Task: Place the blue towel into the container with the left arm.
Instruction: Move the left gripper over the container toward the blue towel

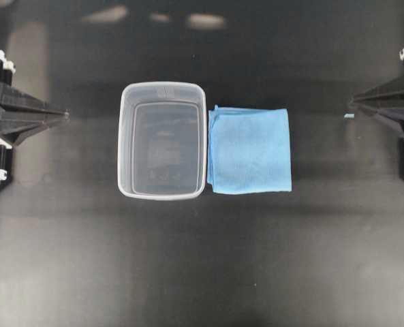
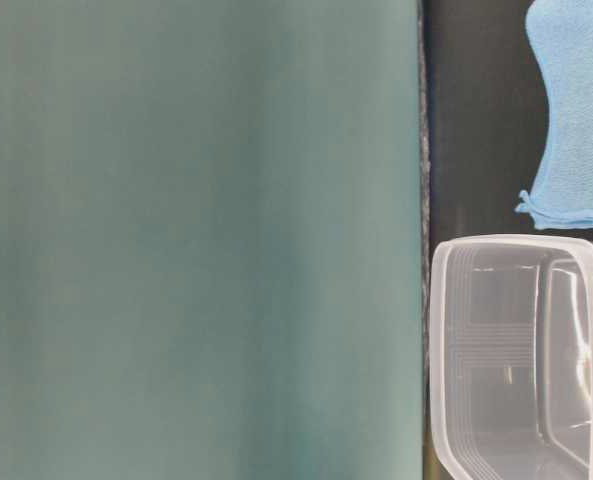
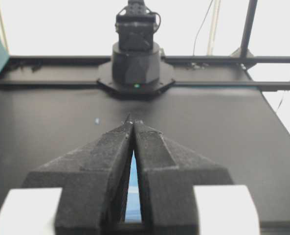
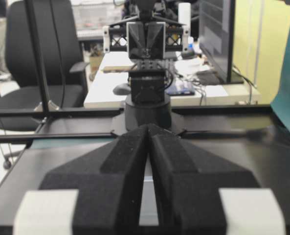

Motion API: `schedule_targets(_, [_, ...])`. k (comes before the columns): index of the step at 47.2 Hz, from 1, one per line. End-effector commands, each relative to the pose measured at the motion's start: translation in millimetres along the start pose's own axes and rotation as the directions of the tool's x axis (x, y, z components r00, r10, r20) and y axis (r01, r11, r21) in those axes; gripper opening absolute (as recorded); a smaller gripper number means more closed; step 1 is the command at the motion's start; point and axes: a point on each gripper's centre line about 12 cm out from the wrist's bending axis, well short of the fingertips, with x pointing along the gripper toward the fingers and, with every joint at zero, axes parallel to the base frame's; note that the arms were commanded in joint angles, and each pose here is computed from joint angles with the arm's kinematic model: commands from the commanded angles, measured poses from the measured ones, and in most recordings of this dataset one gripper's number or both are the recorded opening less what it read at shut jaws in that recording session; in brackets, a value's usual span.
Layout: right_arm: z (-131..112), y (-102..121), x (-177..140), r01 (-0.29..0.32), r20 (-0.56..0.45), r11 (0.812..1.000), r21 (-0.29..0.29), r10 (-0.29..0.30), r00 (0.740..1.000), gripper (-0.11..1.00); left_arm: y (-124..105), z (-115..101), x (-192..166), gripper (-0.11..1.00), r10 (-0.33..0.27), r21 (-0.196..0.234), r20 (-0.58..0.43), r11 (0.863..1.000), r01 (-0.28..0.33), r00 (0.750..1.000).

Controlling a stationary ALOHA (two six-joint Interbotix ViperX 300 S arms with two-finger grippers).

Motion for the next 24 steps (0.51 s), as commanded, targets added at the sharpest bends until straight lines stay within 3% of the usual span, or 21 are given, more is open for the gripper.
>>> schedule_targets(1, [4,-2,3,0.009,0.008,1.0,0.011,-0.009,1.0,0.01,5,6,19,0.06,0.018,-0.005,-0.06,1.0,-0.019,0.998])
schedule_targets(5, [-3,-5,2,0.025,-0.044,1.0,0.018,-0.024,0.999,0.0,8,7,36,0.0,0.031,-0.023,-0.142,0.999,-0.034,0.989])
schedule_targets(11, [-16,-6,-2,0.037,-0.16,0.999,0.035,-0.031,0.987,-0.01,11,9,68,0.0,0.038,-0.016,-0.271,0.999,-0.044,0.962])
schedule_targets(19, [-29,-7,-11,0.05,-0.262,0.998,0.047,-0.036,0.964,-0.01,16,3,114,0.0,0.051,-0.01,-0.44,0.998,-0.061,0.897])
schedule_targets(24, [-31,-7,-17,0.053,-0.259,0.997,0.047,-0.039,0.965,0.0,21,-3,142,0.0,0.058,-0.006,-0.511,0.997,-0.072,0.857])
